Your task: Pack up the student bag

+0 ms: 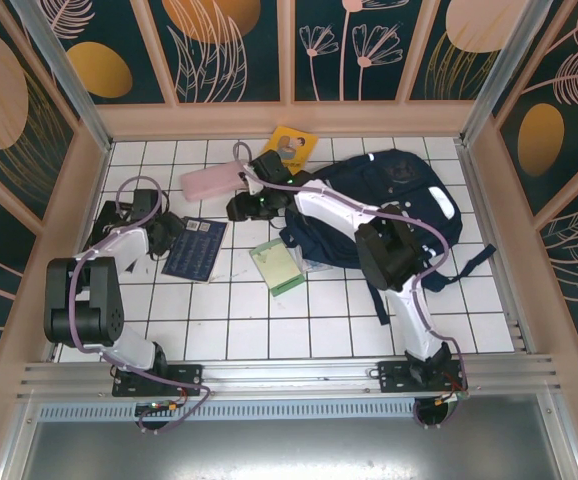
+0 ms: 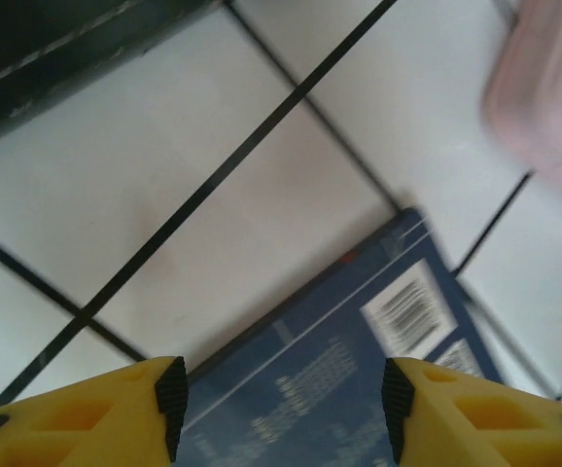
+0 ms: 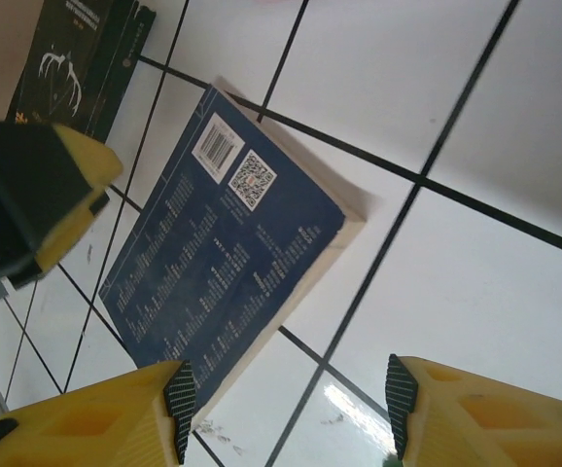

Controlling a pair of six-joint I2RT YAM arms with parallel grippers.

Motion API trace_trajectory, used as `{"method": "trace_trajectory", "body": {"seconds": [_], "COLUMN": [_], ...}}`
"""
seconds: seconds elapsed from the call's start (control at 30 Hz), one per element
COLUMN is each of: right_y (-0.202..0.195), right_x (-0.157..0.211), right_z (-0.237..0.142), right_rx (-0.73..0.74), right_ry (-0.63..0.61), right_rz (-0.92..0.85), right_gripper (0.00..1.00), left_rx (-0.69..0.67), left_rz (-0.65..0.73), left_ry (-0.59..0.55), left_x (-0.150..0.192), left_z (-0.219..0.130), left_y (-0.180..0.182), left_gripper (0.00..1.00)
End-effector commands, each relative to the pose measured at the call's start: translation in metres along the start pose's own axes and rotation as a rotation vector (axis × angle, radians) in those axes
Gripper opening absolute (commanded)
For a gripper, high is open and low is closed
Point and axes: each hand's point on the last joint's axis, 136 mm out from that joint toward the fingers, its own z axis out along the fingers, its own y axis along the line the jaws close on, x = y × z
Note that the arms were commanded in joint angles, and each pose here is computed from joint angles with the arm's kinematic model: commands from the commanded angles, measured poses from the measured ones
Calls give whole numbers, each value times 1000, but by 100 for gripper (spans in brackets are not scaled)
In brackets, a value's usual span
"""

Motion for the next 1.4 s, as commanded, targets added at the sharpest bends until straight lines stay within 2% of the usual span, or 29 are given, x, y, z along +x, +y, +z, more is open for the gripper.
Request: {"method": "trace_trajectory", "body": {"seconds": [0.0,0.17,0.37,0.47,0.57,0.63,0.73,0.93,1.07,1.17,1.37], "right_y": [4,-5,-16,-19,-25,-36,-54,-66,-74,-69,-20], "right_x": [7,14,22,25,29,31,34,37,51,58,57], "right_z": [13,26,33,36,40,41,37,28,40,48,50], "right_rx": [-18,1,20,17,41,94,185,244,225,190,-22], "right_ry": [55,83,97,108,113,105,94,57,114,150,192], "right_rz": [-26,-20,0,15,26,35,66,82,98,90,14], "right_gripper": [58,58,55,51,47,45,45,45,44,39,32], "left_rx": [-77,28,272,318,332,315,291,268,255,251,297], "left_rz": [75,-6,-184,-174,-152,-151,-127,-57,5,30,61], "left_ry": [57,173,275,301,324,319,303,298,314,315,321], "left_x": [21,58,89,104,117,118,117,117,118,119,118], "left_z": [7,14,1,-8,-9,-7,-5,0,6,8,6], "left_y": [28,27,-6,-28,-42,-39,-34,-31,-32,-31,-41], "left_gripper": [58,55,51,51,52,52,52,53,55,55,53]}}
